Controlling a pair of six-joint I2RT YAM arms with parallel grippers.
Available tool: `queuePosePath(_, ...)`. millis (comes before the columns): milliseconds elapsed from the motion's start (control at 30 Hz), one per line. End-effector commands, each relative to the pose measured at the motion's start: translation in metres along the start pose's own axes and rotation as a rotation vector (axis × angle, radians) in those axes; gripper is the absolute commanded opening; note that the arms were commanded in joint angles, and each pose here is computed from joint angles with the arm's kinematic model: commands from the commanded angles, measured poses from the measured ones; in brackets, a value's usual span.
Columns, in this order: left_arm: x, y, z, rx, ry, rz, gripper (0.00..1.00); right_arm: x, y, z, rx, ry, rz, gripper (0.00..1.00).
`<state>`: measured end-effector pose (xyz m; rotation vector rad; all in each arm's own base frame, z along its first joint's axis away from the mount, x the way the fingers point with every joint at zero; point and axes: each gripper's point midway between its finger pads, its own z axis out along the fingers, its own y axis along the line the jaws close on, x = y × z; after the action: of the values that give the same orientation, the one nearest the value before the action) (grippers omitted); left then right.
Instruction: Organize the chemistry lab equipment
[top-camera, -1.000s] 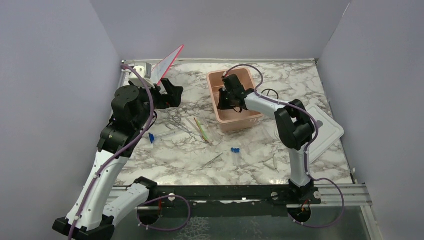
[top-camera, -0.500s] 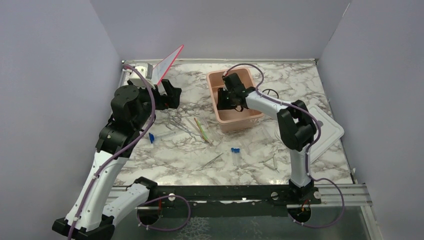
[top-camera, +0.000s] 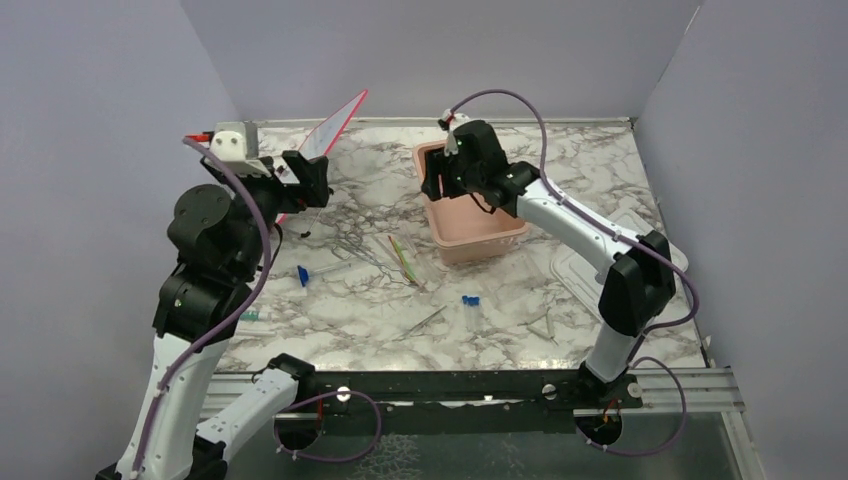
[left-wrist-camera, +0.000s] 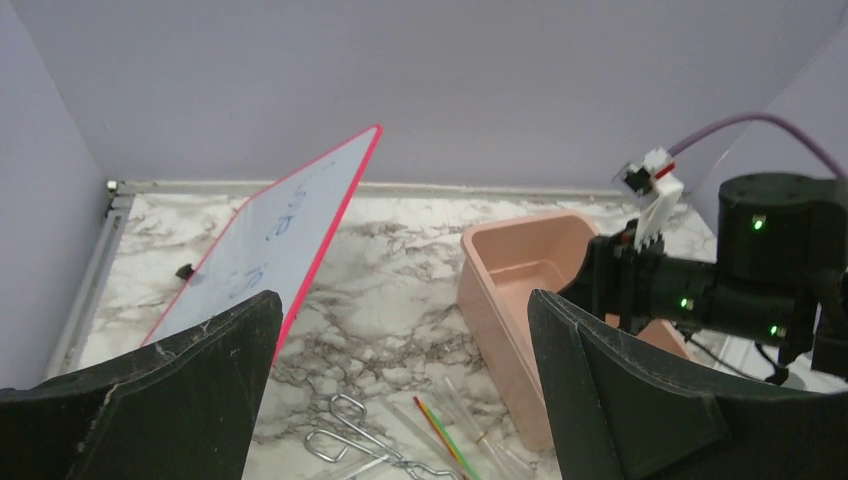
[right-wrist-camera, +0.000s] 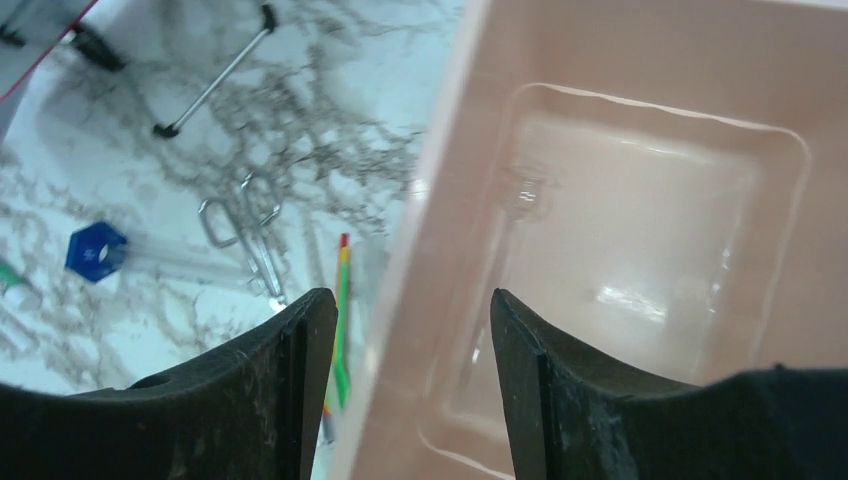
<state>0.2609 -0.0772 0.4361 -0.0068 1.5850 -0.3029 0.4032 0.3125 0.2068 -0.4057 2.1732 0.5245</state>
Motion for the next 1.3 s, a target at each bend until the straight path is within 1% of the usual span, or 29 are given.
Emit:
queuePosePath(0,-0.046,0.01,-0.026,-0.047,-0.135,0.013,0.96,0.004,0.066,-0.015,-0.109,-0.027,-0.185,0.65)
queuePosePath(100,-0.056,0.015,-0.034,-0.07,-0.166,0.018,0.96,0.027,0.119,-0.011,-0.24,-0.008,-0.258,0.67)
queuePosePath(167,-0.059,0.018,-0.038,-0.084,-0.178,0.021,0.96,0.047,0.145,-0.001,-0.295,0.028,-0.276,0.68)
queuePosePath(300,-0.059,0.022,-0.043,-0.099,-0.184,0.02,0.96,0.074,0.18,0.022,-0.349,0.075,-0.257,0.69)
queuePosePath(400,-0.055,0.023,-0.043,-0.104,-0.175,0.023,0.96,0.089,0.195,0.04,-0.379,0.103,-0.197,0.7)
queuePosePath(500,-0.05,0.023,-0.041,-0.1,-0.161,0.022,0.96,0.101,0.205,0.059,-0.417,0.118,-0.142,0.71)
queuePosePath(600,-0.044,0.021,-0.037,-0.093,-0.142,0.024,0.96,0.113,0.218,0.075,-0.471,0.146,-0.146,0.7)
queuePosePath(700,-0.037,0.02,-0.033,-0.088,-0.121,0.023,0.96,0.114,0.223,0.092,-0.466,0.137,-0.147,0.7)
queuePosePath(833,-0.032,0.017,-0.029,-0.072,-0.101,0.025,0.96,0.128,0.223,0.112,-0.448,0.175,-0.121,0.7)
queuePosePath(1033,-0.034,0.02,-0.028,-0.091,-0.103,0.037,0.96,0.159,0.234,0.115,-0.541,0.271,-0.106,0.68)
queuePosePath(1267,-0.031,0.02,-0.028,-0.093,-0.099,0.031,0.96,0.186,0.231,0.112,-0.535,0.357,-0.156,0.68)
